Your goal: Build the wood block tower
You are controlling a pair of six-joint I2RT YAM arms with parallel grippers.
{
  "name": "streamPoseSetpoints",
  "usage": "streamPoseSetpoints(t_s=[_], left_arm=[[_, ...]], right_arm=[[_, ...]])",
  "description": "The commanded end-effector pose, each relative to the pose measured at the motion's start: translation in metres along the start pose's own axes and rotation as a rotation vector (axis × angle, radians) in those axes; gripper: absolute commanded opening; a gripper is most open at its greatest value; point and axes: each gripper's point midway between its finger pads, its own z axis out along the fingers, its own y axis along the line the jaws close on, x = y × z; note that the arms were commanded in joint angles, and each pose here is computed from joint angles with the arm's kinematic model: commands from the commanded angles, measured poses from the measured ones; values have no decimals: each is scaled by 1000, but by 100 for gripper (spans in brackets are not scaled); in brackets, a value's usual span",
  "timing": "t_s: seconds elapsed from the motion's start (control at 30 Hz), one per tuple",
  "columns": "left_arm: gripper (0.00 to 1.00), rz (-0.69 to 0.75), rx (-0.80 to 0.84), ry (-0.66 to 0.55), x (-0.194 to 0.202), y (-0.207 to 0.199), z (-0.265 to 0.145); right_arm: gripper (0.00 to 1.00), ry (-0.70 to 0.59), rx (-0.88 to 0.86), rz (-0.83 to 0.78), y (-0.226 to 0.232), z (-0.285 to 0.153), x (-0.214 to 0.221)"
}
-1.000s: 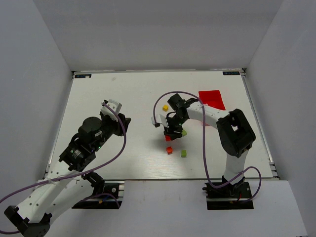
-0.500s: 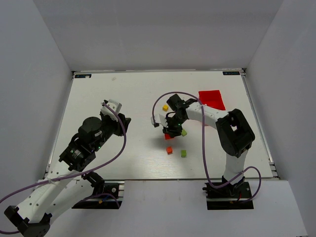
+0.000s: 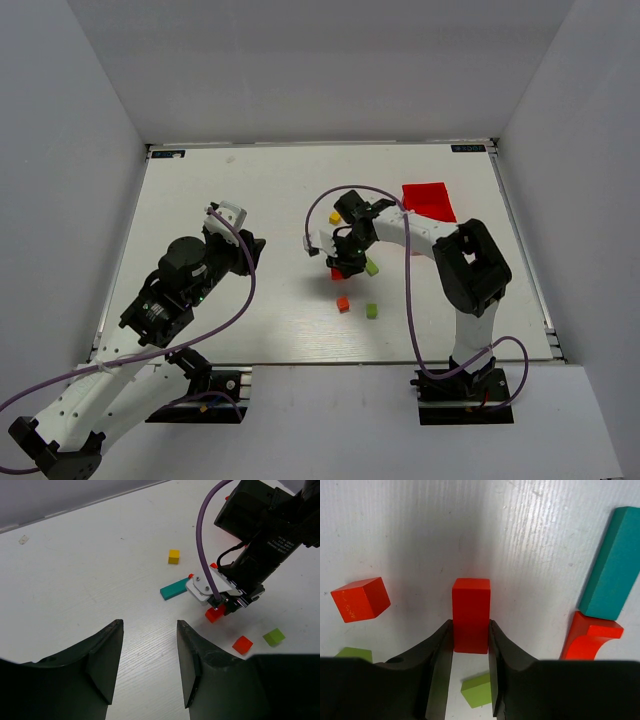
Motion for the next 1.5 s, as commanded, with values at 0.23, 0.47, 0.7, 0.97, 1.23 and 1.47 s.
streamPoseSetpoints(t_s=[0.23,0.47,0.7,0.97,1.23,1.47], left_arm=[[57,0,8,-10,-3,-1,-2],[57,0,8,-10,-3,-1,-2],[57,0,8,-10,-3,-1,-2],[57,0,8,-10,-3,-1,-2],[57,0,8,-10,-3,-1,-2],[57,0,8,-10,-3,-1,-2]], right_arm=[[14,-72,188,18,-39,-38,-42],[16,-84,256,24,-61,-48,-55],[16,-83,289,24,-81,-48,-64],[16,-87,282,18,-92,-38,-69],[16,-75,264,27,-98,-28,-65],[16,-50,269,36,-103,-23,-57]])
